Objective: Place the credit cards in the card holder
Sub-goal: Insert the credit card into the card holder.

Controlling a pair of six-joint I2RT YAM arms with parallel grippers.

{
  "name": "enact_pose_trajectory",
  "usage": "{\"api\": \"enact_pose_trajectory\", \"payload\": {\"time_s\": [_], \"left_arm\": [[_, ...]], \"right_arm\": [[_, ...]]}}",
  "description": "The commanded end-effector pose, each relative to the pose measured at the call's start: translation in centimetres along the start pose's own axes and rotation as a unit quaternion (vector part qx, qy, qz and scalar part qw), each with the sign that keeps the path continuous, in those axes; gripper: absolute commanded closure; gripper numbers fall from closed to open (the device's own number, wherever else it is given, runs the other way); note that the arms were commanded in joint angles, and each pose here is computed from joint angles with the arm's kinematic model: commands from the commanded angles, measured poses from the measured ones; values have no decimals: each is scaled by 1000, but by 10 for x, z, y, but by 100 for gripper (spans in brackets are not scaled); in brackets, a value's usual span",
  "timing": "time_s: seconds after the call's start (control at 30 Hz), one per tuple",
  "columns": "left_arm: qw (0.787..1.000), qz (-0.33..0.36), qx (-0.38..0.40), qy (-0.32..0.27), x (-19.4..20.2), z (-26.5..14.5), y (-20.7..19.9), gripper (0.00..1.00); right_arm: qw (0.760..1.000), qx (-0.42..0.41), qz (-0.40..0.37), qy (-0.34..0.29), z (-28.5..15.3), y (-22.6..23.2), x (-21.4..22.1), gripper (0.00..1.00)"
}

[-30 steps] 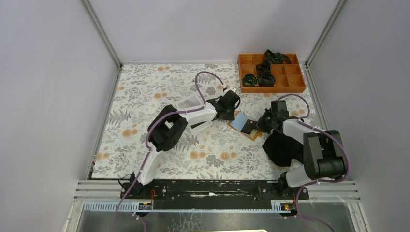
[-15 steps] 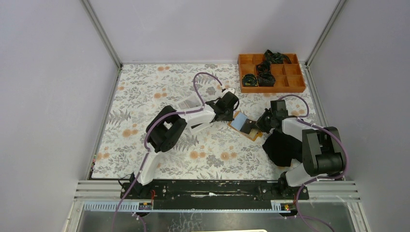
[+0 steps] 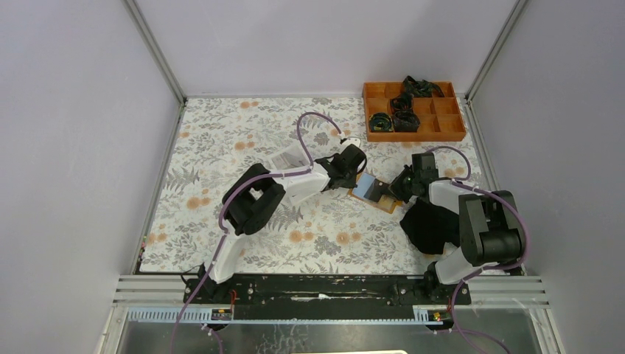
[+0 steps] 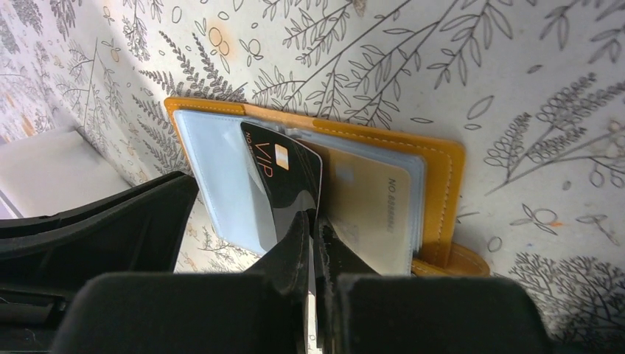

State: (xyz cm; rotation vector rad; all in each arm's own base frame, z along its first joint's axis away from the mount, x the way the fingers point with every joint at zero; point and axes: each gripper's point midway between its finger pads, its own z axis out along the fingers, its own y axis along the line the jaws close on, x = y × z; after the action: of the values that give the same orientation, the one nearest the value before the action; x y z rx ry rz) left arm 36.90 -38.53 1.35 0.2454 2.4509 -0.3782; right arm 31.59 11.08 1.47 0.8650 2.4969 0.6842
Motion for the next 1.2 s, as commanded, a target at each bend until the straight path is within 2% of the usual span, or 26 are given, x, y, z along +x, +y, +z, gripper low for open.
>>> {"api": "enact_pose_trajectory", "payload": {"time_s": [0.0, 0.27, 0.5, 0.53, 0.77, 1.07, 1.17], "left_arm": [[995, 36, -1, 98, 69, 0, 0, 75], [995, 35, 1, 93, 65, 2, -3, 75], [995, 34, 4, 92, 62, 5, -7, 75], [995, 34, 3, 92, 62, 5, -7, 75], [995, 33, 2, 93, 63, 6, -6, 74], [995, 30, 5, 92, 61, 5, -8, 74], [995, 30, 3, 93, 62, 4, -6, 74]], "right_arm": [[997, 64, -4, 33, 11, -37, 21, 100], [993, 75, -63, 61, 12, -36, 22, 100], [991, 69, -84, 79, 19, -28, 21, 100], [991, 63, -87, 80, 20, -24, 20, 98], [990, 49, -111, 72, 16, -8, 10, 65], [989, 58, -121, 65, 9, -3, 4, 53], [988, 65, -122, 62, 5, -6, 4, 52]]}}
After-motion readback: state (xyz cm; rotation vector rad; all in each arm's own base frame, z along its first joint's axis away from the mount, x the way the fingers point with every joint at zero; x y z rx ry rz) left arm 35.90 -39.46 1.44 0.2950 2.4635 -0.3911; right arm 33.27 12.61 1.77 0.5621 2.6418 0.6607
